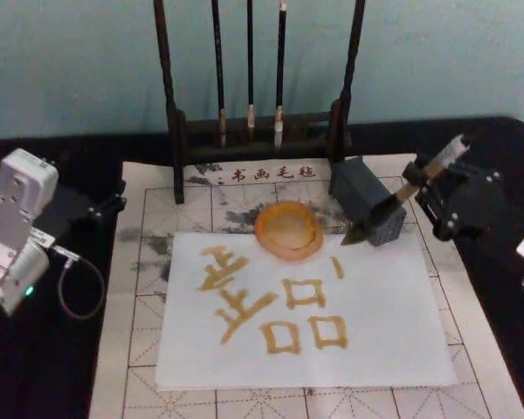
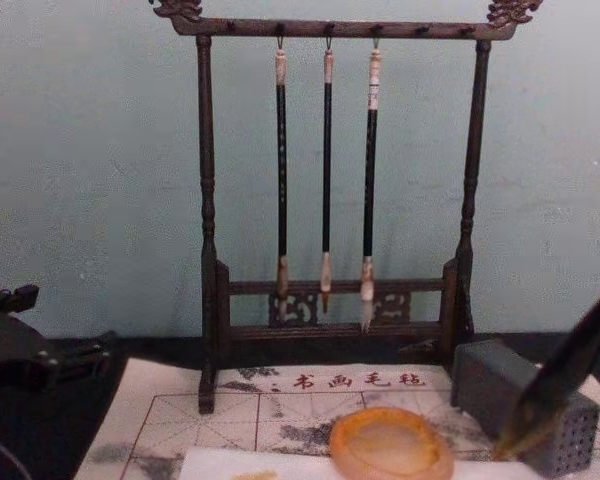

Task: Pick up the brush from the inkstone, write on the paper, then place the brush back to its original position.

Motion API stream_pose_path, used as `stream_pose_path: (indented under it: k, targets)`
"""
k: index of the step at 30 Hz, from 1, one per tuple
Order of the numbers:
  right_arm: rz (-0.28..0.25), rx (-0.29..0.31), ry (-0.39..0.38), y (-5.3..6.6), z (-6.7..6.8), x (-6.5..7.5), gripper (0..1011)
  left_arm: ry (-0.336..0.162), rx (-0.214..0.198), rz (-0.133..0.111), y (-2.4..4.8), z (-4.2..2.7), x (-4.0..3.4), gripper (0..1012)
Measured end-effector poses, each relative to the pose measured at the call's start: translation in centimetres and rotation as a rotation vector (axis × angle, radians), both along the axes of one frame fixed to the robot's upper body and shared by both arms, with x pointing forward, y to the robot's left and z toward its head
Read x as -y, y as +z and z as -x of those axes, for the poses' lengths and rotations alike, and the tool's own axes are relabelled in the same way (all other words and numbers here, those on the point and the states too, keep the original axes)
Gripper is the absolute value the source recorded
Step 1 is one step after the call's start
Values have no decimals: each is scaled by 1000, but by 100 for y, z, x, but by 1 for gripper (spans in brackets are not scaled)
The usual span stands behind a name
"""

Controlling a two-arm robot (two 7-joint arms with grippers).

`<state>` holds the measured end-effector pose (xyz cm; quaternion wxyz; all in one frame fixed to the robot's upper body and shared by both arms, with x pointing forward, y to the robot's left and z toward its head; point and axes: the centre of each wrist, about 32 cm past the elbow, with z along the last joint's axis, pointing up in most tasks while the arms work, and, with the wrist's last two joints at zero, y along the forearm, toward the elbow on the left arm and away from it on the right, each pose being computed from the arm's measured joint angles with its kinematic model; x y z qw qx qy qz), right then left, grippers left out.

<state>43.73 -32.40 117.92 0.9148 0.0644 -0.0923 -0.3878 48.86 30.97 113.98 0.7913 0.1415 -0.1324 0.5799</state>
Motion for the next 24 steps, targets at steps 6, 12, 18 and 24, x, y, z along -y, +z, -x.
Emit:
stream_pose_path:
  k: [6,12,18,24]
  targets:
    - [-74,-34,-40,46,-147,-49,182,0,0,0,0,0,0,1001]
    - [-163,-123,-88,85,-355,-140,182,0,0,0,0,0,0,1001]
    - [-272,-255,-150,136,-573,-255,182,0,0,0,0,0,0,1001]
    - [-345,-375,-179,190,-749,-328,182,0,0,0,0,0,0,1001]
